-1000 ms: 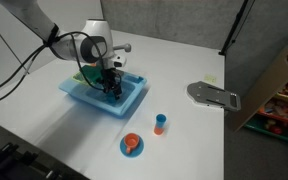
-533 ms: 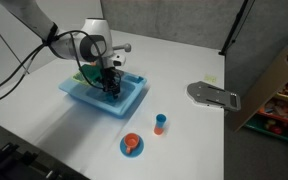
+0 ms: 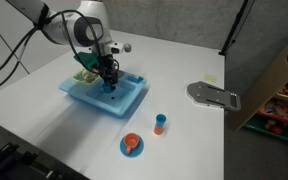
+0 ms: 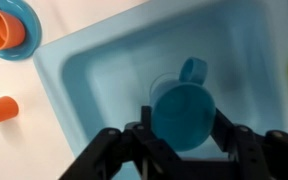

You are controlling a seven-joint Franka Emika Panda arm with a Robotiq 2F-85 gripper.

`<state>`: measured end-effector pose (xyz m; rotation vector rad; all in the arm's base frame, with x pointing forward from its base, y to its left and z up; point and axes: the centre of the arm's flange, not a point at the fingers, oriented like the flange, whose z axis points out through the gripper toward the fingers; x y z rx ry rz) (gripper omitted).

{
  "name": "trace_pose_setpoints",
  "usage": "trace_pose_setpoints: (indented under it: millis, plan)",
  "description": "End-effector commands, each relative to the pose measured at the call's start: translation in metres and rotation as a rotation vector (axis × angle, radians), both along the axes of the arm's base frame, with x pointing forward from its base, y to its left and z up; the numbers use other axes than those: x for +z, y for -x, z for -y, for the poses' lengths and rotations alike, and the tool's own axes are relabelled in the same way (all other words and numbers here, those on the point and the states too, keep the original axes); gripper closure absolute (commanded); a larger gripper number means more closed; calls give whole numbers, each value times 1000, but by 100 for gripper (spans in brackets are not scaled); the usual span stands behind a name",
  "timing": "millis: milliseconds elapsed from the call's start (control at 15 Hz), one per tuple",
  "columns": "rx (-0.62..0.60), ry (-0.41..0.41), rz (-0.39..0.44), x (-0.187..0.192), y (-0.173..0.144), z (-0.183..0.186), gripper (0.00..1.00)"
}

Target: Take the cup out of the sink

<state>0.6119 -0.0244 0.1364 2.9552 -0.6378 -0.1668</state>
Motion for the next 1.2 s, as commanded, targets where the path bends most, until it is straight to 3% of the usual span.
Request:
trace_pose_setpoints:
  millis: [0,400,1133]
  plan:
    - [47,-27,-12,39,16,-1,66]
    - [256,-93,-14,74,41,-19,66]
    - [781,-180,-34,98,78,-84,66]
